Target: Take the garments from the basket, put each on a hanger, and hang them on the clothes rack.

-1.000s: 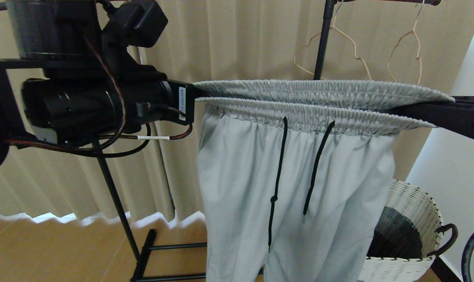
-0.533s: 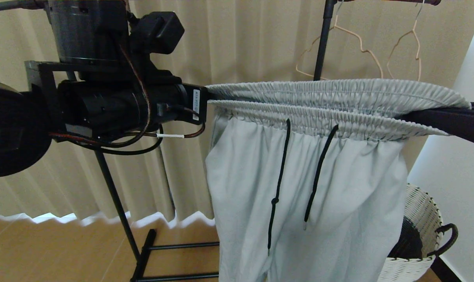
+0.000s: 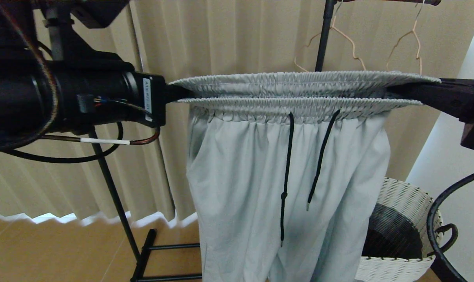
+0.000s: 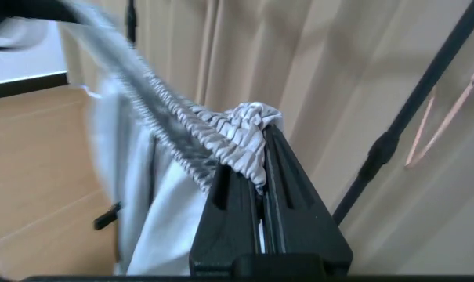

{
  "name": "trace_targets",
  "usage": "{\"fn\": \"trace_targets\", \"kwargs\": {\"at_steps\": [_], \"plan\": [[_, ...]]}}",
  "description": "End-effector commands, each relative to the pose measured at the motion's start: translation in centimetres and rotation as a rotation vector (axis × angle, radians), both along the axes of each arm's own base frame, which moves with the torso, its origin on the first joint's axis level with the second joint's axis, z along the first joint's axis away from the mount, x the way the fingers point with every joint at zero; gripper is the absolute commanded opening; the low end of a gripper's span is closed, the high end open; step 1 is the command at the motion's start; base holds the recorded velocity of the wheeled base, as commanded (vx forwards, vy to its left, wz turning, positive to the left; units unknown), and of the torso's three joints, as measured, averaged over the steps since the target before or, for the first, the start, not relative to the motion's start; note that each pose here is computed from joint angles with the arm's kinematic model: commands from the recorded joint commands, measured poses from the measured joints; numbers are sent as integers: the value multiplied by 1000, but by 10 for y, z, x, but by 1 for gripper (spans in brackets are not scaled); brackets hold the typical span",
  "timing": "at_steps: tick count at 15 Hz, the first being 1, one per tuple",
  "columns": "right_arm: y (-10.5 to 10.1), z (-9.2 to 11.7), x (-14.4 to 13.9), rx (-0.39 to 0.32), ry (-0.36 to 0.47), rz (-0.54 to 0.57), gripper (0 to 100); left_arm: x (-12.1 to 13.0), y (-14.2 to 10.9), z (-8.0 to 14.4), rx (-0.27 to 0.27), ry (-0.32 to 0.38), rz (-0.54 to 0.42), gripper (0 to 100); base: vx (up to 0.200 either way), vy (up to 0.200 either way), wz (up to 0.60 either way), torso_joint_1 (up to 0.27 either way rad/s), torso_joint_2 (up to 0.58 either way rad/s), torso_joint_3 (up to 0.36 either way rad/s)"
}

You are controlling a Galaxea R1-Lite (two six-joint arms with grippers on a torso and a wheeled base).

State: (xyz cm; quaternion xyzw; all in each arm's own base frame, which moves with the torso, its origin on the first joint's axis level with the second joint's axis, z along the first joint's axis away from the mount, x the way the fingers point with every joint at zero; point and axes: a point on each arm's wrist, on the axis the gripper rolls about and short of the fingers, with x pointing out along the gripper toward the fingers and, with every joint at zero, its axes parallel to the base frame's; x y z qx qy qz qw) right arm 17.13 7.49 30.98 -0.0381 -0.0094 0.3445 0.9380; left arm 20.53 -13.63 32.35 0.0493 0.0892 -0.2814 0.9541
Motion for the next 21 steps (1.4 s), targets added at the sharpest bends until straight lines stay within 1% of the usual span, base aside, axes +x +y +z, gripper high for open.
{"fn": "trace_targets", "kwargs": {"at_steps": [1,3,4,5,7,10,13,15,16,17,18,19,20,21], "plan": [[8,-6,21,-13,31,-7,0,-39,24,22,-44,-53,-48,0,0,0,0,0,0,0],[14,-1,37,-1,9,-6,0,-56,33,27,-50,-50,-95,0,0,0,0,0,0,0],[17,1,46,9,-9,-6,0,-68,34,29,-60,-55,-152,0,0,0,0,0,0,0],[21,0,56,12,-16,-4,0,-77,34,30,-66,-58,-190,0,0,0,0,0,0,0],[27,0,68,20,-31,2,0,-87,30,29,-69,-55,-248,0,0,0,0,0,0,0],[31,5,75,34,-47,8,0,-92,25,27,-70,-46,-290,0,0,0,0,0,0,0],[33,6,71,40,-48,19,0,-91,23,27,-68,-44,-290,0,0,0,0,0,0,0],[30,7,63,30,-51,10,0,-88,23,26,-62,-43,-259,0,0,0,0,0,0,0],[26,11,53,24,-75,6,0,-79,17,23,-37,-35,-179,0,0,0,0,0,0,0],[24,14,49,24,-81,5,0,-70,11,20,-18,-31,-107,0,0,0,0,0,0,0],[21,17,42,22,-77,-1,0,-64,6,19,-9,-34,-63,0,0,0,0,0,0,0],[19,18,37,19,-70,-9,0,-57,0,17,-7,-38,-39,0,0,0,0,0,0,0],[14,20,26,18,-67,-30,0,-46,-9,15,-23,-59,-19,0,0,0,0,0,0,0],[10,20,18,18,-67,-32,0,-41,-14,14,-29,-67,-10,0,0,0,0,0,0,0]]}}
